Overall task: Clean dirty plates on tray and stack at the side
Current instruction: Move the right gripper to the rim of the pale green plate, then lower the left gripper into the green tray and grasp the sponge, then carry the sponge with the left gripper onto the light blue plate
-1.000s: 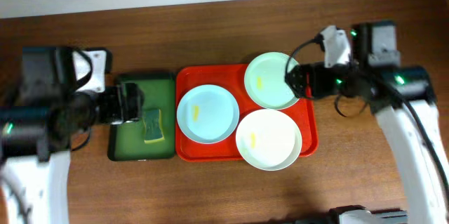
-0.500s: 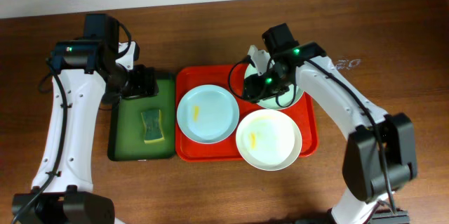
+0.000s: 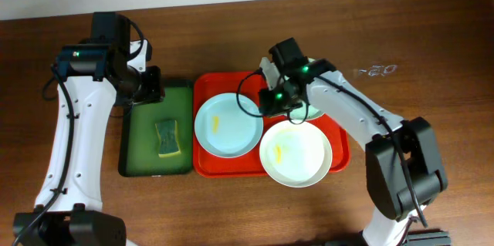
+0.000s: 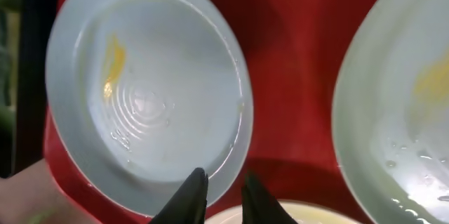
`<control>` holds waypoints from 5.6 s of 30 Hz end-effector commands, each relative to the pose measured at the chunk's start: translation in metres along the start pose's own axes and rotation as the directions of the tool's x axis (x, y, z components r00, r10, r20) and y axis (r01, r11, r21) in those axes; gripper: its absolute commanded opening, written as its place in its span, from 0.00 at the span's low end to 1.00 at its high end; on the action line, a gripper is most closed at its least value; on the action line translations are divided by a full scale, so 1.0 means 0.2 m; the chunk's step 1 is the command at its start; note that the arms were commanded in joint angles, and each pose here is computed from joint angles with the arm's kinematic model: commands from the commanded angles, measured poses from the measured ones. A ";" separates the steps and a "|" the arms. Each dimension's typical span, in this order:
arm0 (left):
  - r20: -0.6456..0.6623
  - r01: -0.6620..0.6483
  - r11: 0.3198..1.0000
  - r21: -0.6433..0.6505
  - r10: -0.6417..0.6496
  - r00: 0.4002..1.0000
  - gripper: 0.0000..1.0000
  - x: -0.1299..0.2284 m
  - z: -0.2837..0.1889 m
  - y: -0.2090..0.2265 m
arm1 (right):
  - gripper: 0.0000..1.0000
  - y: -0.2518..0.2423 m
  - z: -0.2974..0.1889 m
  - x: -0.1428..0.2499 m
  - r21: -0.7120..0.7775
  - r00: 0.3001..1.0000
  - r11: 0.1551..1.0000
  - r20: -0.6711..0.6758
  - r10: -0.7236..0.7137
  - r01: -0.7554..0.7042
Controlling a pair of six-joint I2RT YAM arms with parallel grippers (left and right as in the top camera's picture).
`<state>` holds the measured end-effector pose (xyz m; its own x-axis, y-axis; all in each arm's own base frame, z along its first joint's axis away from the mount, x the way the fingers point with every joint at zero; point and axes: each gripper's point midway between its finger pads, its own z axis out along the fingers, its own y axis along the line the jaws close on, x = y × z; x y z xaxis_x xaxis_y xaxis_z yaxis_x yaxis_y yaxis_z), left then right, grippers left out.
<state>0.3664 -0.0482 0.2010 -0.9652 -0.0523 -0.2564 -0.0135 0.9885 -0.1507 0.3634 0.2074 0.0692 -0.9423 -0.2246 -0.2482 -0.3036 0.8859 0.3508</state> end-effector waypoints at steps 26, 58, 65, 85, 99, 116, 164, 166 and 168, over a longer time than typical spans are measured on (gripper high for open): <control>-0.067 0.004 1.000 -0.009 -0.005 0.998 0.48 0.05 0.11 0.02 | 0.13 -0.07 0.25 0.08 0.055 0.995 0.994 0.018 0.098 -0.099; -0.067 0.004 1.000 -0.008 -0.005 0.998 0.46 0.05 0.11 0.02 | 0.04 -0.07 0.26 0.09 0.104 0.994 0.988 0.034 0.107 -0.110; -0.153 0.014 1.000 -0.020 -0.017 0.988 0.41 0.17 0.26 0.05 | 0.04 -0.07 0.26 0.07 0.100 0.993 0.989 0.050 0.105 -0.109; -0.198 0.109 0.970 -0.219 -0.153 0.968 0.34 0.38 0.76 0.20 | 0.04 -0.07 0.26 0.06 0.097 0.993 0.989 0.056 0.102 -0.107; -0.214 0.003 0.980 -0.199 -0.046 0.976 0.33 0.38 0.78 0.21 | 0.04 -0.07 0.26 0.06 0.097 0.993 0.989 0.056 0.102 -0.107; -0.206 0.004 0.980 -0.199 -0.046 0.977 0.35 0.43 0.84 0.22 | 0.05 -0.07 0.26 0.06 0.097 0.993 0.989 0.056 0.102 -0.107; 0.047 -0.245 0.965 0.090 0.241 0.969 0.00 0.02 0.49 -0.51 | 0.04 -0.06 0.26 0.02 0.088 0.992 0.991 0.085 0.092 -0.100; 0.040 -0.227 0.969 0.100 0.224 0.974 0.00 0.06 0.50 -0.60 | 0.04 -0.06 0.26 0.03 0.089 0.992 0.991 0.083 0.093 -0.100; 0.017 -0.218 0.972 0.083 0.218 0.976 0.00 0.07 0.56 -0.60 | 0.04 -0.06 0.26 0.03 0.088 0.992 0.991 0.083 0.093 -0.100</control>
<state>0.3839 -0.1819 0.1159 -0.9285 0.1926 -0.3175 0.2535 0.9536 -0.1627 0.3741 0.2145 0.0213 -0.9493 -0.0945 -0.2998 -0.1871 0.9362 0.2974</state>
